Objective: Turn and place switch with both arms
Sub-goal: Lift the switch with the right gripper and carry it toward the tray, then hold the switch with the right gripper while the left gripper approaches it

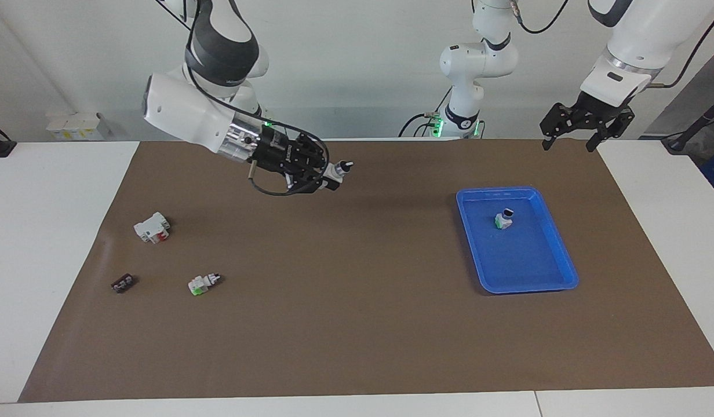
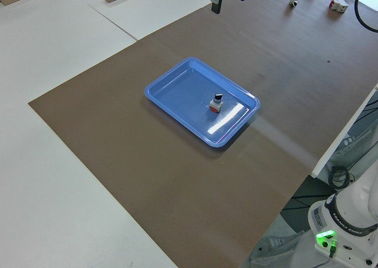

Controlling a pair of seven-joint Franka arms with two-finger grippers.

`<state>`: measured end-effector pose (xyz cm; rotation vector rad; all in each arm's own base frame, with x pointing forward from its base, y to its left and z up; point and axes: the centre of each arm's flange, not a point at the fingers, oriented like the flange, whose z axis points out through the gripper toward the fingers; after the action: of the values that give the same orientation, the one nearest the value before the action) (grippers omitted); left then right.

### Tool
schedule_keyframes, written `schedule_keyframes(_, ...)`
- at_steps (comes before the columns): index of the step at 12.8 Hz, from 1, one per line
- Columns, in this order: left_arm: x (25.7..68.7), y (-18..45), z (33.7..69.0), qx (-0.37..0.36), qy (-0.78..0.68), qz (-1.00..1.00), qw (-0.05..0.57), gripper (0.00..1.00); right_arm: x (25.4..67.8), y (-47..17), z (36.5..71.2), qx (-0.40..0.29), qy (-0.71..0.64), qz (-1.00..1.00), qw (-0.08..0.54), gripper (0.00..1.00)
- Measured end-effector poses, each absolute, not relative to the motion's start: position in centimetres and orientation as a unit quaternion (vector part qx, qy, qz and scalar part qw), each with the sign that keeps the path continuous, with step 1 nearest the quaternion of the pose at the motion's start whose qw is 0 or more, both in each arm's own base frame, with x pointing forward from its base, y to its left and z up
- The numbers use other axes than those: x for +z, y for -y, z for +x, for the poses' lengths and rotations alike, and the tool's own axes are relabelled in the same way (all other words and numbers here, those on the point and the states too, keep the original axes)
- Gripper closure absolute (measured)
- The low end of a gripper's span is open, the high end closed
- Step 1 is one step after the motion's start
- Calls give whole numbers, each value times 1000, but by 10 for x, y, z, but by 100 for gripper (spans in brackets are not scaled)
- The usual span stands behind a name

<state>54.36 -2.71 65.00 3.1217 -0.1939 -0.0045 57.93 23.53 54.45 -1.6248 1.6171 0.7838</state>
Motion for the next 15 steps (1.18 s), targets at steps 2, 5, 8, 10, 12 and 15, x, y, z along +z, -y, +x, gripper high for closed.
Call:
schedule_keyframes(2,650,27,544,-1,62,998,7,0,546,-276,566,287,-596,-655,365,65)
schedule_keyframes(5,650,27,544,-2,62,998,7,0,547,-288,561,282,-584,-665,370,65)
schedule_keyframes(8,647,29,540,-15,64,998,7,0,552,-319,555,251,-594,-653,398,65)
schedule_keyframes(10,646,29,539,-18,64,998,7,0,549,-347,546,236,-602,-641,413,65)
schedule_keyframes(12,645,29,538,-22,64,998,7,0,545,-362,541,232,-602,-640,417,65)
schedule_keyframes(15,641,33,534,-29,68,997,7,0,540,-360,545,226,-607,-635,420,65)
